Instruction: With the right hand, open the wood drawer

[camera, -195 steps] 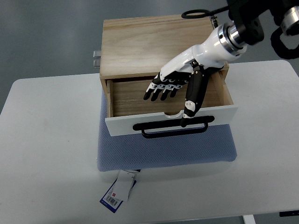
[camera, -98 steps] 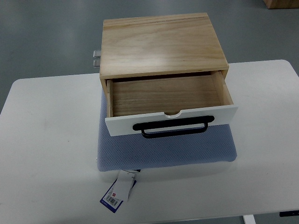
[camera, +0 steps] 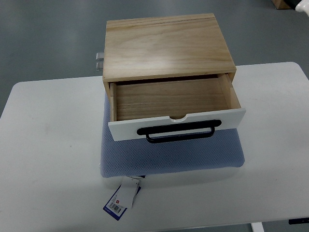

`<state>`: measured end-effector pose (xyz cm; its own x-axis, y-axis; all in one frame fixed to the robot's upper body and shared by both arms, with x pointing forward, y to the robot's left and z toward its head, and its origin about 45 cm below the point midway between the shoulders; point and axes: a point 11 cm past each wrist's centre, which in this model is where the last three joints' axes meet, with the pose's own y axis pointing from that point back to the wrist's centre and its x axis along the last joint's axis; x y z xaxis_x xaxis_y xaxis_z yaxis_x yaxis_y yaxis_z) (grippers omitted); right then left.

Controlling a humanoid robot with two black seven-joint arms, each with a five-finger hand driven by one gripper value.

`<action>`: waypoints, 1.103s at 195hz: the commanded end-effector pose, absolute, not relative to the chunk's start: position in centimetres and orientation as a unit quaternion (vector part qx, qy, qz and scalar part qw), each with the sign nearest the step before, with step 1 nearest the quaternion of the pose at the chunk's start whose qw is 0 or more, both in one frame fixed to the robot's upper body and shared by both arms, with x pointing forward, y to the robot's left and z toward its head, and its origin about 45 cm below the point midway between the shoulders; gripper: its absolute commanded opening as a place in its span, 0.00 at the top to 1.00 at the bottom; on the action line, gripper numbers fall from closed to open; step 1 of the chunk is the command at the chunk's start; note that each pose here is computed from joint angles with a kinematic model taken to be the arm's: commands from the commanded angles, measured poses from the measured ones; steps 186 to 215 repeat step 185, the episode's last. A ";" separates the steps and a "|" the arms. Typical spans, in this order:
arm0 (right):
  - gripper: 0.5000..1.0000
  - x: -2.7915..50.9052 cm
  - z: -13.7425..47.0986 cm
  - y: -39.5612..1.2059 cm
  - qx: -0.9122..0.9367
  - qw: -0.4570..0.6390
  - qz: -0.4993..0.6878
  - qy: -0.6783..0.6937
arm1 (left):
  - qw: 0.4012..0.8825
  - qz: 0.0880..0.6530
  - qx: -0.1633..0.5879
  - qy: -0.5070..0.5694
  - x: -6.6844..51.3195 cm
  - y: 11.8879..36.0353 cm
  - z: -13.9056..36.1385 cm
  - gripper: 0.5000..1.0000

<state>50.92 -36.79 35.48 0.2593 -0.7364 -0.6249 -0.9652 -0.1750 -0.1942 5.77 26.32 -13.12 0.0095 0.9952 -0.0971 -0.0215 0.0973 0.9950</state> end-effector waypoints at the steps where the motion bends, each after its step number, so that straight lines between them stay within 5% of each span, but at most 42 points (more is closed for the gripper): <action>1: 0.11 50.7 32.4 -35.6 -0.711 0.321 0.246 0.574 | 0.531 0.478 0.472 0.516 5.8 26.3 -13.1 0.00; 215: 0.11 48.9 26.1 -35.7 -0.656 0.360 0.297 0.593 | 0.531 0.478 0.472 0.516 5.7 26.3 -13.1 0.00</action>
